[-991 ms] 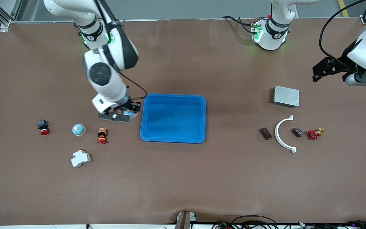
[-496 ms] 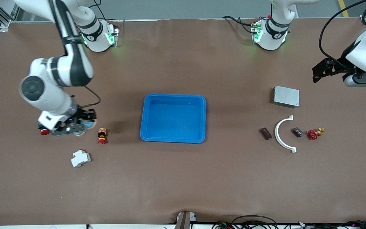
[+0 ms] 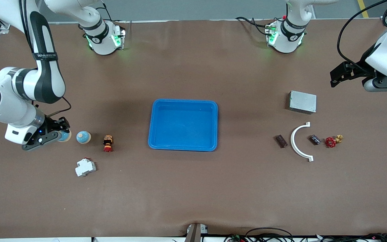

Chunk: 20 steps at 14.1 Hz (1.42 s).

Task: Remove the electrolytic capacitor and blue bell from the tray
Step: 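Carry the bell beside the first bell with the right gripper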

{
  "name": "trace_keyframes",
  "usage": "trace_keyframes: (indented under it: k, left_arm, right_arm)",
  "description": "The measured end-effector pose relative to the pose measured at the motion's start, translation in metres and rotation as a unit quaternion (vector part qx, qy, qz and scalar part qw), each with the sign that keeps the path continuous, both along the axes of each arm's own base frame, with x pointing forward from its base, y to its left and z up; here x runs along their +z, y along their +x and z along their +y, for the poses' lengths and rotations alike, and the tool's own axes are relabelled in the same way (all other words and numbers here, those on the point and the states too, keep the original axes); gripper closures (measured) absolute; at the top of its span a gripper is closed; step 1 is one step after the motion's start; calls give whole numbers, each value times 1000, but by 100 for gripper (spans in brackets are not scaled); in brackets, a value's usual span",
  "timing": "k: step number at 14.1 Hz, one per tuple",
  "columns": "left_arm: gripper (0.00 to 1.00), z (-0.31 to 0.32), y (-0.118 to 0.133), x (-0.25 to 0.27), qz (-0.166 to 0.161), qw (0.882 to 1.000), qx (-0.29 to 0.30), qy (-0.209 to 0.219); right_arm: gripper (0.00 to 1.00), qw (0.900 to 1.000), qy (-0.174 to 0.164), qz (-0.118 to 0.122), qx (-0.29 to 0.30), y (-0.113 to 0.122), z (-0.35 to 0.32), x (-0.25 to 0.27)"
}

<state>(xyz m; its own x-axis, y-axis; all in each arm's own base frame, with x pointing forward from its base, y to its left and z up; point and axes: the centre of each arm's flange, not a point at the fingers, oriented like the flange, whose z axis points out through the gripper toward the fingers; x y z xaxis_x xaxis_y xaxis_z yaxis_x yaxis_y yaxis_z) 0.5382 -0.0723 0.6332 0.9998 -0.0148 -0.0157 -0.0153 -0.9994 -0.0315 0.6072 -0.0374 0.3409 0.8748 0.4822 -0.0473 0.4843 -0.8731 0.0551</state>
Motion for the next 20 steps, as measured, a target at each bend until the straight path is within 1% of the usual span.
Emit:
trace_keyframes:
  k: [3, 6, 8, 11, 13, 15, 17, 20]
  left_arm:
    - [0, 0, 0, 0, 0, 1000, 0, 0]
    - [0, 0, 0, 0, 0, 1000, 0, 0]
    - [0, 1, 0, 0, 0, 1000, 0, 0]
    - [0, 1, 0, 0, 0, 1000, 1, 0]
    - [0, 0, 0, 0, 0, 1000, 0, 0]
    - [0, 0, 0, 0, 0, 1000, 0, 0]
    - [0, 0, 0, 0, 0, 1000, 0, 0]
    - [0, 0, 0, 0, 0, 1000, 0, 0]
  right_arm:
    - [37, 998, -5, 0, 59, 17, -4, -9]
    - [37, 994, 26, -4, 105, 37, -18, -30]
    - [37, 991, 37, -5, 128, 50, -30, -50]
    - [37, 986, 30, 0, 162, 64, -46, -70]
    - [37, 983, 30, 0, 183, 70, -56, -76]
    - [37, 979, 44, 2, 197, 73, -66, -89]
    - [37, 977, 57, 5, 208, 72, -80, -103]
    - [37, 974, 61, 11, 220, 71, -92, -116]
